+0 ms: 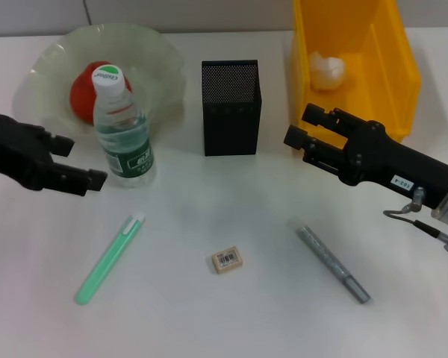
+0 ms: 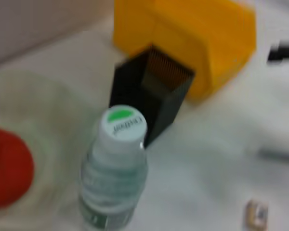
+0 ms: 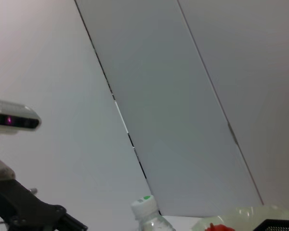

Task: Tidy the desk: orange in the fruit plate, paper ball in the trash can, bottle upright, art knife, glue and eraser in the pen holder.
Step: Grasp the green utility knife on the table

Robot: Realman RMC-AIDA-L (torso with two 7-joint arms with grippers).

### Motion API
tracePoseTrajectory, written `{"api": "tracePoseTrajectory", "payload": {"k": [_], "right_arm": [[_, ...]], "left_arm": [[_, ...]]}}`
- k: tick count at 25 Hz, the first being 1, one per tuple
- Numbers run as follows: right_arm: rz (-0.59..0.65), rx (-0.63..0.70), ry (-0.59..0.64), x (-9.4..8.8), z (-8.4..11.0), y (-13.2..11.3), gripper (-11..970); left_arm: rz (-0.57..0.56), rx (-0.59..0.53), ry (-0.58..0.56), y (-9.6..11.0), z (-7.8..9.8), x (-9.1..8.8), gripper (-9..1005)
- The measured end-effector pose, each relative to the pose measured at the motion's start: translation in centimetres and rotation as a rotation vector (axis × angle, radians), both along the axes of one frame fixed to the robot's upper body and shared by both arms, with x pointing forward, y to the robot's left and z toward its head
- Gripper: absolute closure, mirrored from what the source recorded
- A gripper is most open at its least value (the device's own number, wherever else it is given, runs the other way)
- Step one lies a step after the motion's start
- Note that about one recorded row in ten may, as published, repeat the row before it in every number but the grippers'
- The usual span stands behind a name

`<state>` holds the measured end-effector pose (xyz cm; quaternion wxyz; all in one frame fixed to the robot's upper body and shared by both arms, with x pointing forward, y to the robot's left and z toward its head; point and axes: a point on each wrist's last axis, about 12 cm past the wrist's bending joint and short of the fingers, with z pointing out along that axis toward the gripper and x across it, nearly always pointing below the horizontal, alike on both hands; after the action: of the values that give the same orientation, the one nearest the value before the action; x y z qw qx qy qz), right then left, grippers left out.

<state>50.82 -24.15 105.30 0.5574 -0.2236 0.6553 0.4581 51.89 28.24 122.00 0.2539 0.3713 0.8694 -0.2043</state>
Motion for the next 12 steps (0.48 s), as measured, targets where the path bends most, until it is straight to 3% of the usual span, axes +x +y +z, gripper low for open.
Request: {"api": "tracePoseTrajectory", "payload": {"k": [2, 4, 6, 7, 12], "right_arm": [[-0.004, 0.000, 0.005, 0.1, -0.1, 0.1, 293], [-0.010, 0.008, 0.018, 0.2, -0.1, 0.2, 293], [-0.011, 0.011, 0.021, 0.3, -0.1, 0.2, 293], [-0.007, 0.012, 0.023, 0.4, -0.1, 0.3, 293], [-0.001, 0.015, 0.027, 0.6, 0.0, 0.6, 293]], "left_arm": [[-0.007, 0.130, 0.063, -2.1, 0.9, 0.3, 194], [-0.009, 0.149, 0.080, -2.7, 1.0, 0.4, 195], [-0.013, 0.208, 0.123, -4.5, 1.1, 0.6, 195], [-0.030, 0.239, 0.141, -5.9, 0.8, 0.8, 195], [-0.059, 0.259, 0.170, -7.5, -0.7, 1.3, 196]]}}
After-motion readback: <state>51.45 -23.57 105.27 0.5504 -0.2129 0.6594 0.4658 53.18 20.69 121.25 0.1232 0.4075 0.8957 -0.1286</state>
